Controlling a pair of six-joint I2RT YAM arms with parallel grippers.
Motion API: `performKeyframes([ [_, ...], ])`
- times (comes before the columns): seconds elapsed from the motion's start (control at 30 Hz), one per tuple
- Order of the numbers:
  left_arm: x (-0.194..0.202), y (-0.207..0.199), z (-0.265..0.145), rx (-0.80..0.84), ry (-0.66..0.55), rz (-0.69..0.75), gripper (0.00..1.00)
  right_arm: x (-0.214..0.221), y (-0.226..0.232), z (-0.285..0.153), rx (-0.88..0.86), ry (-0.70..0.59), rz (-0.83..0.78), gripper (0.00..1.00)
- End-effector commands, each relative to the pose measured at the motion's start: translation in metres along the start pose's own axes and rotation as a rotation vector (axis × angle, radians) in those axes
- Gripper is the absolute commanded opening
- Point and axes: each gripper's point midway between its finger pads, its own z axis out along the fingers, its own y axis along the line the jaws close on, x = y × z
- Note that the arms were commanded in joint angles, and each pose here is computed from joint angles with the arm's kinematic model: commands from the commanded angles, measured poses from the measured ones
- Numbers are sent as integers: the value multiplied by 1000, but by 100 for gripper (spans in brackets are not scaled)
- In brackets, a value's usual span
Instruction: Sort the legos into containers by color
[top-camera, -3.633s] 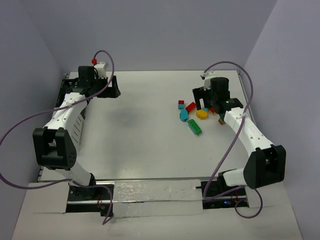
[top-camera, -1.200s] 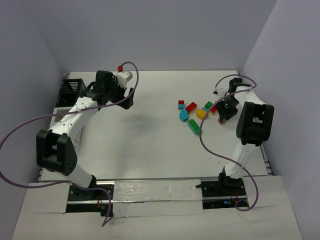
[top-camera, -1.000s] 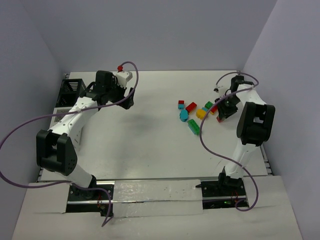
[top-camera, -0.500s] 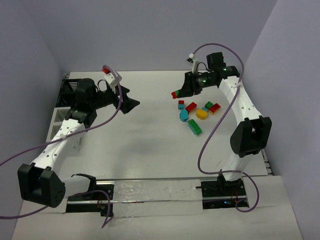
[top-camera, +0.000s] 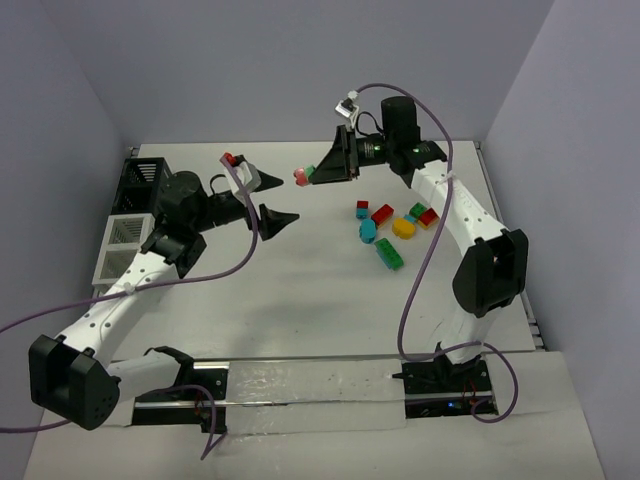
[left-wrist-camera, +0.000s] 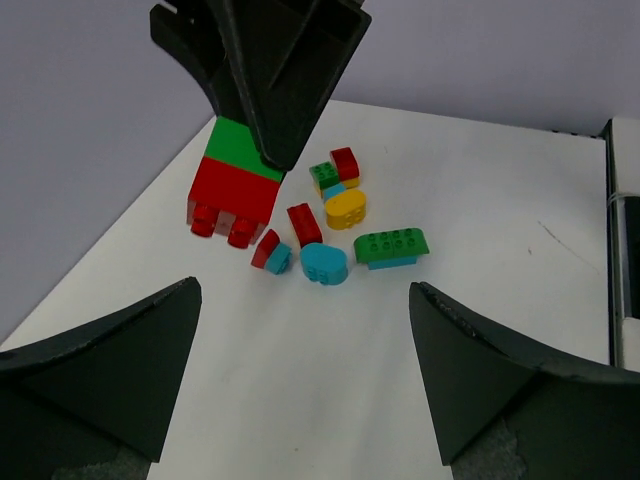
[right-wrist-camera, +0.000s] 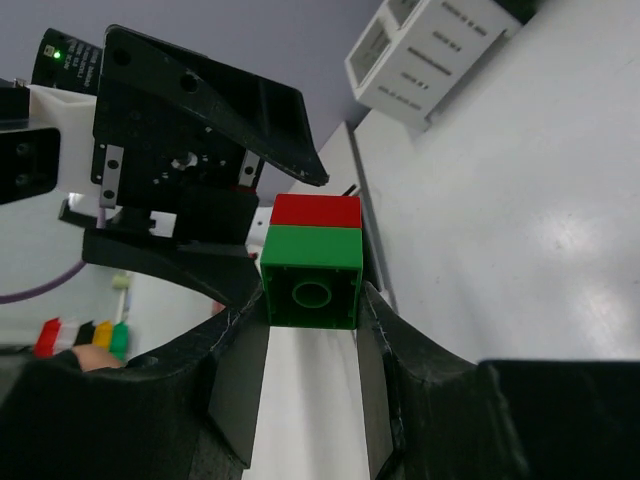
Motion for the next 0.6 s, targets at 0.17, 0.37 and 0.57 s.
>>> performKeyframes([
  [0.17, -28, -5, 1, 38, -87, 251, 93, 14, 31, 9, -116, 64, -3, 0],
  [0.37, -28, -5, 2, 46, -86, 271, 88, 26, 35, 12, -122, 93, -27, 0],
  [0.57, -30, -6, 5, 64, -91, 278, 80, 34, 35, 16, -122, 112, -24, 0],
])
